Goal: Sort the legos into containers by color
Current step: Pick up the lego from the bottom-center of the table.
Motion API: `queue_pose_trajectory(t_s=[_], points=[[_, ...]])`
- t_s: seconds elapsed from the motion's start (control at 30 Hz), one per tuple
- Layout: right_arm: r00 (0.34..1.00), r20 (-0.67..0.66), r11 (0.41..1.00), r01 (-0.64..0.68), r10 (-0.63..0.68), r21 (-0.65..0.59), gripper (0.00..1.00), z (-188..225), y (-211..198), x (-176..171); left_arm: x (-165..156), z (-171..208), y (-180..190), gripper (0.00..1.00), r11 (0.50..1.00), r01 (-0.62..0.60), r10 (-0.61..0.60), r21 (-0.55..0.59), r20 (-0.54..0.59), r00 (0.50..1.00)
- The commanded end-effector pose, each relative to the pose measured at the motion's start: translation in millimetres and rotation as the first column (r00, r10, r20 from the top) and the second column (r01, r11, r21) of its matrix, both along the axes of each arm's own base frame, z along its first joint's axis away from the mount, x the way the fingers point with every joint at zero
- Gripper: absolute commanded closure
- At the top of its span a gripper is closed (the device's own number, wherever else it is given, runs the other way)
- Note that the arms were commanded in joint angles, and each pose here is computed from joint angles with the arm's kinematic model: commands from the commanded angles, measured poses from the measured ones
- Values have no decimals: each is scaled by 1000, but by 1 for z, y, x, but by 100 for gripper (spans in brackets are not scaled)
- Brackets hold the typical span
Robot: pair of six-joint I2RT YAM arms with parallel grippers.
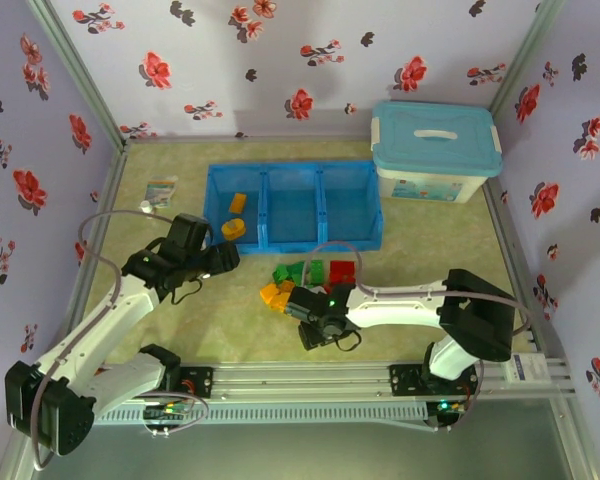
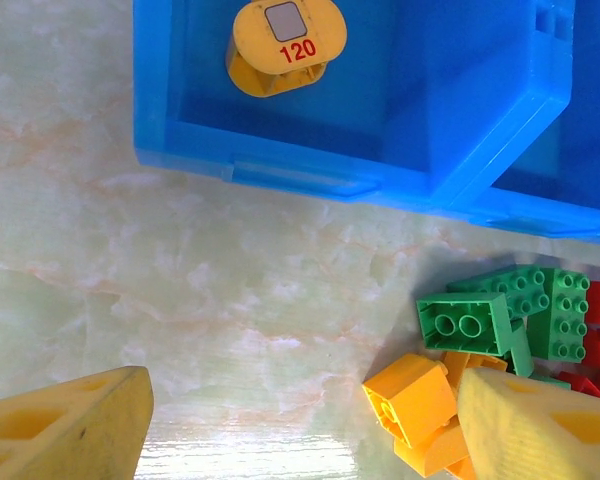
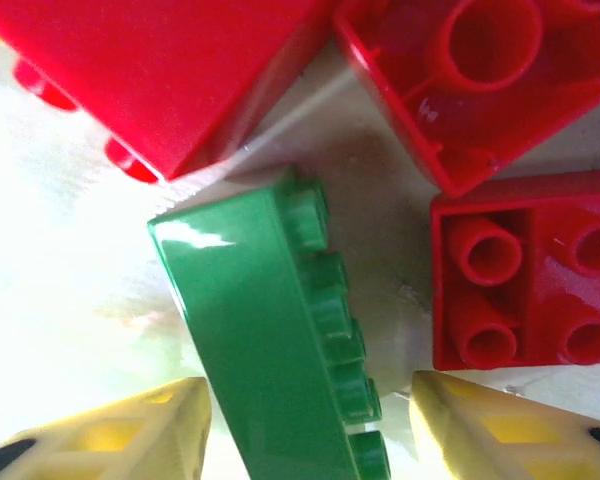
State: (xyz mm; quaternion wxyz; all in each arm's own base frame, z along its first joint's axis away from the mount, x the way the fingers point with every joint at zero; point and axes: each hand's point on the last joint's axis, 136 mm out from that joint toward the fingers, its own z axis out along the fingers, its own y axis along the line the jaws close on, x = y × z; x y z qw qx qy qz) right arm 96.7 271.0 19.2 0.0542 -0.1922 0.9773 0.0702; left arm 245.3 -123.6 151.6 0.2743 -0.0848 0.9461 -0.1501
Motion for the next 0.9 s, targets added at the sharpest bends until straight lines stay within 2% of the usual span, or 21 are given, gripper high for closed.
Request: queue_pose_trajectory(t_s=[0.0, 0.23, 0.47, 0.67, 0.87], points=[[999, 33, 1000, 19, -19, 3, 51, 3, 8, 6, -4, -3, 5, 20, 1000, -21, 21, 12, 0, 1000], [999, 44, 1000, -10, 10, -9, 70, 11, 11, 3, -6, -2, 9, 21, 999, -28, 28, 28, 5, 1000], [992, 115, 998, -57, 58, -13, 79, 47, 13, 9, -8, -1, 10, 22, 999, -23, 22, 23, 20, 1000], [966, 244, 996, -85, 84, -4, 79, 101, 23, 45, -10, 7, 11, 22, 1000, -19, 19, 9, 49, 999], [948, 312, 996, -79, 65, 33, 78, 142, 33, 111, -14, 8, 10, 22, 1000, -9, 9, 8, 45, 999]])
